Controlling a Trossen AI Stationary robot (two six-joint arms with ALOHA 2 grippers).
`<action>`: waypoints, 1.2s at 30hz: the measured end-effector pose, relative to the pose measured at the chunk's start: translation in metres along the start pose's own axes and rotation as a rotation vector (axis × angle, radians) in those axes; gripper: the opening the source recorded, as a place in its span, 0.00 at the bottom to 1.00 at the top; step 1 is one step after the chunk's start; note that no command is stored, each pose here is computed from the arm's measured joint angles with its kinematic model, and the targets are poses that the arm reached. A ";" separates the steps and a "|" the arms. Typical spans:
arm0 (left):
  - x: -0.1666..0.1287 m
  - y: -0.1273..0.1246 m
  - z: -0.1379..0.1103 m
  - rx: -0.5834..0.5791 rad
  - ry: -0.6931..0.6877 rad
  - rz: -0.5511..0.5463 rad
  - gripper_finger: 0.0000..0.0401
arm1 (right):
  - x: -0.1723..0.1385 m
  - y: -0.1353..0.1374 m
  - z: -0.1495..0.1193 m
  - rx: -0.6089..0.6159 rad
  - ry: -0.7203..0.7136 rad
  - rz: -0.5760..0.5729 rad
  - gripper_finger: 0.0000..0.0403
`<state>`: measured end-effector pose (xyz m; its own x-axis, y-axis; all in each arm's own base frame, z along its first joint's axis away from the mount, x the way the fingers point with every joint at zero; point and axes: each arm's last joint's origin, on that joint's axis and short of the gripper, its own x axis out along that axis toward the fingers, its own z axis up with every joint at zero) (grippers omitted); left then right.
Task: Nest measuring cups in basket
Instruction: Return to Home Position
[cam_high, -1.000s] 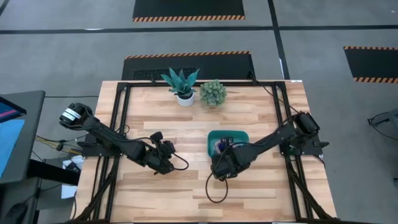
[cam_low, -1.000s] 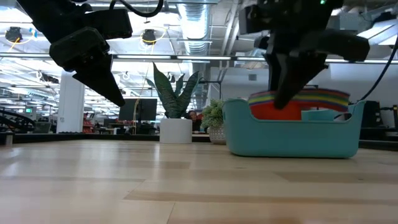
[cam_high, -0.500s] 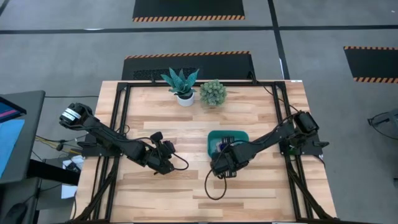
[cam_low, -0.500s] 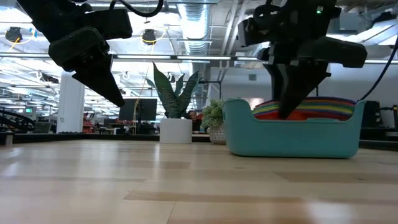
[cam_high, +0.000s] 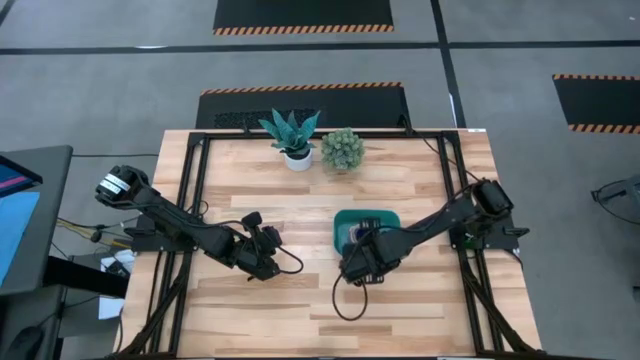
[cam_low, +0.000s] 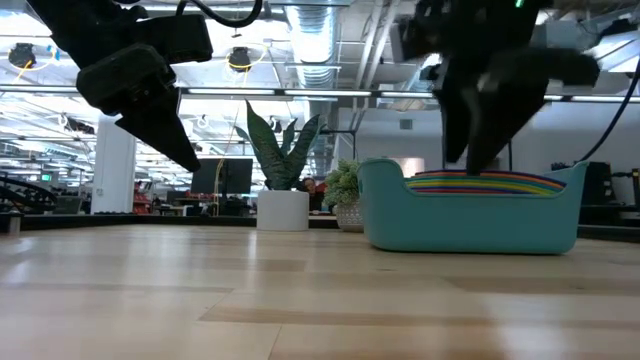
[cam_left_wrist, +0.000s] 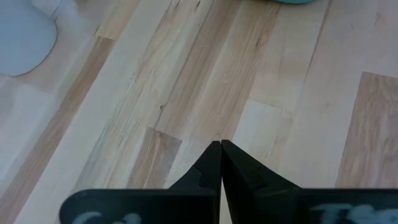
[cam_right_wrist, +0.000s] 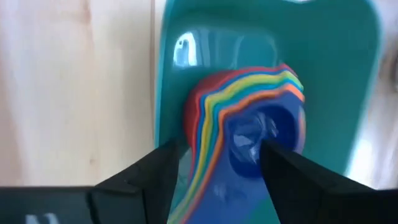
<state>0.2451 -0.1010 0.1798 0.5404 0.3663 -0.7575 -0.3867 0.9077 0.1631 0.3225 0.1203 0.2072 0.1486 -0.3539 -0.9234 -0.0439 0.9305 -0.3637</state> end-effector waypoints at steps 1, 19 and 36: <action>0.000 0.000 0.000 0.002 0.000 0.000 0.00 | -0.006 0.000 0.001 -0.008 0.003 -0.002 0.61; -0.004 -0.005 -0.016 0.127 0.375 -0.363 0.00 | -0.116 0.035 -0.010 -0.017 -0.166 0.028 0.60; -0.032 0.091 -0.097 -0.180 -0.590 -0.950 0.00 | -0.043 0.024 -0.156 -0.119 -1.176 0.766 0.59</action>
<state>0.1199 -0.0503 0.1577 0.9221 -0.3732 -0.1019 0.2921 0.8444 -0.4490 0.1613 0.1430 0.2192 0.7747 0.5693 -0.2751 -0.5622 0.8193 0.1122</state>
